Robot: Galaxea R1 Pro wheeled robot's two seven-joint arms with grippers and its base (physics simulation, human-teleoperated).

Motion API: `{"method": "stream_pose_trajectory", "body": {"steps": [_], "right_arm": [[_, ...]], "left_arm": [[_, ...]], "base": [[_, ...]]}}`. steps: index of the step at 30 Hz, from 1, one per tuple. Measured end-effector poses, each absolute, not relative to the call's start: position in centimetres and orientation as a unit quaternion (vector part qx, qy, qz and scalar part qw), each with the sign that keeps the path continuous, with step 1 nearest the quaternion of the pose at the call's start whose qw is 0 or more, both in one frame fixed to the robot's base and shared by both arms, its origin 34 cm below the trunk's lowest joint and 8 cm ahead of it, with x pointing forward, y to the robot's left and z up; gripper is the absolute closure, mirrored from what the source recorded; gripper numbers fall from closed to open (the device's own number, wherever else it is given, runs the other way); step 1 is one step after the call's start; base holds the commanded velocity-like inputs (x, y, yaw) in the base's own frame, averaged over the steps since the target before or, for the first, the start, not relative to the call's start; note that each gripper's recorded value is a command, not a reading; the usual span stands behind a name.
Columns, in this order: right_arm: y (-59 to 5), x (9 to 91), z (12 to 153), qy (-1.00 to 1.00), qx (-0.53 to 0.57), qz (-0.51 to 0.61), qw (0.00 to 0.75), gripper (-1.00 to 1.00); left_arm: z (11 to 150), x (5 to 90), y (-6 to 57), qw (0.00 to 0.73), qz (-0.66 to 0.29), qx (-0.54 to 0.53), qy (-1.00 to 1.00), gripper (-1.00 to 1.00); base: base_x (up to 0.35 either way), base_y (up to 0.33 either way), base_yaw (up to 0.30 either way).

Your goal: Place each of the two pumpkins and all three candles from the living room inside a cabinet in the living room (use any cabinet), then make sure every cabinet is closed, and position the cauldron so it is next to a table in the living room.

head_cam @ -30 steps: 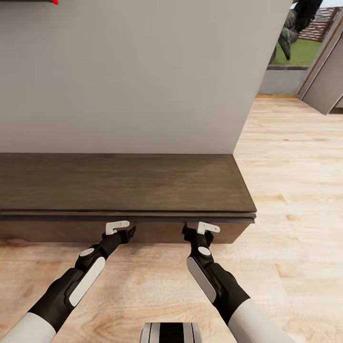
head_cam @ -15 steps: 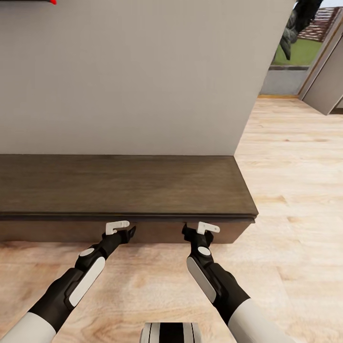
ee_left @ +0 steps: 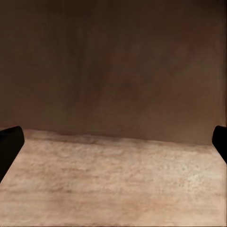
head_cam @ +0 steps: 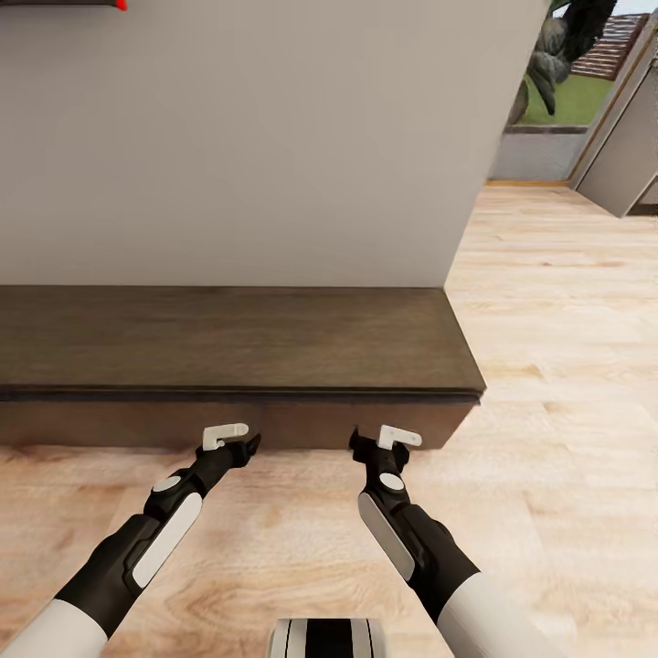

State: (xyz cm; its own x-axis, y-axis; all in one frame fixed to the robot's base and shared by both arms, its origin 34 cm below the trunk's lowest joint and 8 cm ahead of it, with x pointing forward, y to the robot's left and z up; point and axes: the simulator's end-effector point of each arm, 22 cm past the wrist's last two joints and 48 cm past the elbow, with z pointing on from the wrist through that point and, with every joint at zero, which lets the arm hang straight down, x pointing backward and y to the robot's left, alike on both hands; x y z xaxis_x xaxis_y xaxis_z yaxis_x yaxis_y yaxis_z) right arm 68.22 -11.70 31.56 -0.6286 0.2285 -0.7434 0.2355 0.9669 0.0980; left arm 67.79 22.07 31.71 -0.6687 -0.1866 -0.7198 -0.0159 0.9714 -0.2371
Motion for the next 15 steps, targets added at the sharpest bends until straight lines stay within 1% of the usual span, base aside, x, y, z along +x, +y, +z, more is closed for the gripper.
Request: {"method": "stream_pose_trajectory", "body": {"steps": [8, 12, 15], "right_arm": [[-11.7, 68.1, 31.4, 0.904, 0.127, -0.005, 0.409, -1.0], [-11.8, 68.0, 31.3, 0.906, 0.126, -0.007, 0.404, -1.0], [-11.8, 67.4, 30.5, 0.916, 0.116, -0.012, 0.384, -1.0]], "left_arm": [[31.5, 67.7, 22.0, 0.399, -0.108, -0.058, 0.909, -1.0], [30.3, 66.4, 21.8, 0.361, -0.108, -0.051, 0.925, -1.0], [29.9, 65.7, 23.1, 0.322, -0.103, -0.06, 0.939, -1.0]], "base": [[-0.289, 0.0, 0.0], [-0.33, 0.0, 0.0], [-0.336, 0.0, 0.0]]}}
